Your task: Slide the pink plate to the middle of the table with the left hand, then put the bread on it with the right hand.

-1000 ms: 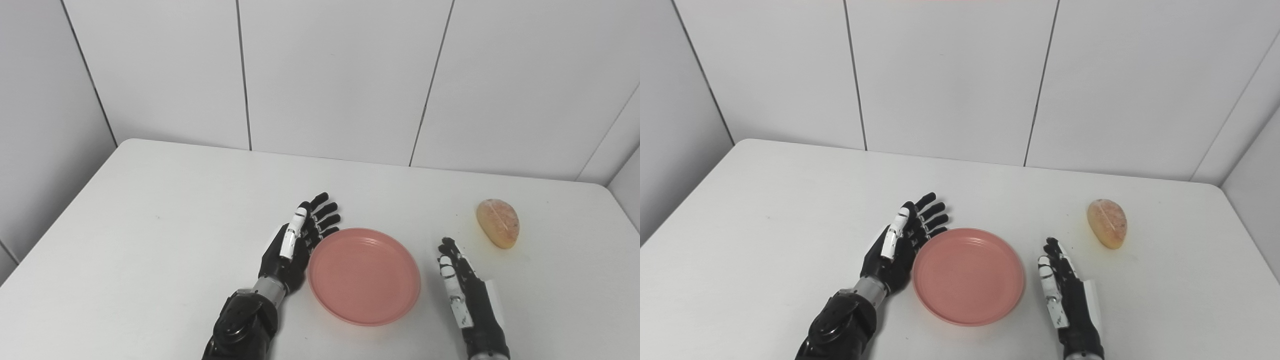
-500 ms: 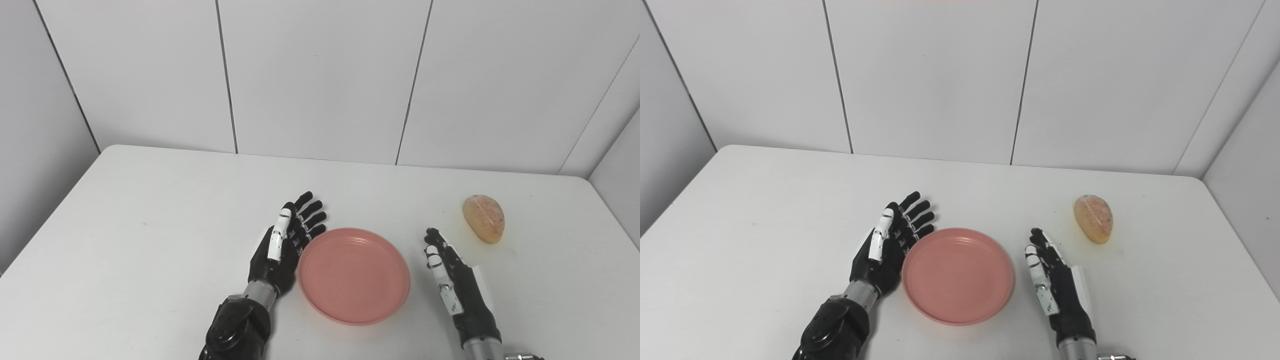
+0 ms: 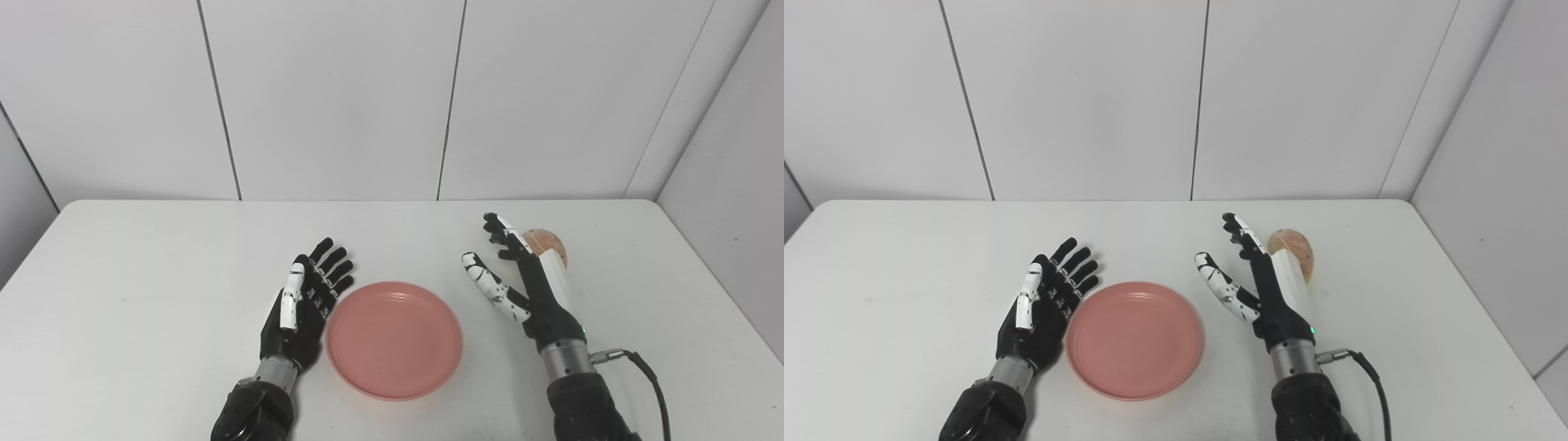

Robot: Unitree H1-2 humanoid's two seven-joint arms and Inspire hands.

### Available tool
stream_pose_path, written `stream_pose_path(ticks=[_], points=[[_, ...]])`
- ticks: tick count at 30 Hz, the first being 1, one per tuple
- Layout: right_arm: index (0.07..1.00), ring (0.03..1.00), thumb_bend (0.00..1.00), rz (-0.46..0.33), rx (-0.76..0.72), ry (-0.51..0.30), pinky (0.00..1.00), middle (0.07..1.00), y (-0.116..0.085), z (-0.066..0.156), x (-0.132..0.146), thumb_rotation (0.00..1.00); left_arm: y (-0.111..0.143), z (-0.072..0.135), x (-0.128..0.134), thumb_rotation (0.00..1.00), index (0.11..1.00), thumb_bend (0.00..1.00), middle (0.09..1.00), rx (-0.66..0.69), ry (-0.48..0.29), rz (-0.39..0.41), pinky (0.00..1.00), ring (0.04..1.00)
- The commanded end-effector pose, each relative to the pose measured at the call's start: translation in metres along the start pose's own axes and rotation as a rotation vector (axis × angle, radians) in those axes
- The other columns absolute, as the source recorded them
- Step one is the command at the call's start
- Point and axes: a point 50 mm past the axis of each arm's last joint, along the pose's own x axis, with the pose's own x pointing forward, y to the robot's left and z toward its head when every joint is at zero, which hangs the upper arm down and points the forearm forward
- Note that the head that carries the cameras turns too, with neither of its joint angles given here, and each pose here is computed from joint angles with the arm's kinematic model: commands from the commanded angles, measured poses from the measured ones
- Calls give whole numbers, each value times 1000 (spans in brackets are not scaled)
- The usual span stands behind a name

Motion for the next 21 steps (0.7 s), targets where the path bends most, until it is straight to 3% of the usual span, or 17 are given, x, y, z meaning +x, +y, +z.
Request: stream_pose_path(ticks=[1, 4, 12, 21], points=[[886, 845, 530, -79, -42, -86, 792, 866, -14, 18, 13, 658, 24, -31, -18, 1000, 886, 349, 896, -17, 131, 83, 901, 891], [888, 845, 572, -108, -82, -101, 787, 866, -20, 20, 21, 605, 27, -32, -18, 1000, 893, 344, 901, -24, 134, 82, 908, 896], [906, 818, 743, -221, -158, -40, 710, 864, -38, 25, 45, 435, 33, -32, -20, 1000, 898, 326, 901, -38, 131, 87, 910, 896], [909, 812, 866, -311, -292, -18, 692, 875, -48, 26, 63, 402, 38, -30, -19, 1000, 896, 323, 896, -43, 123, 78, 916, 895]])
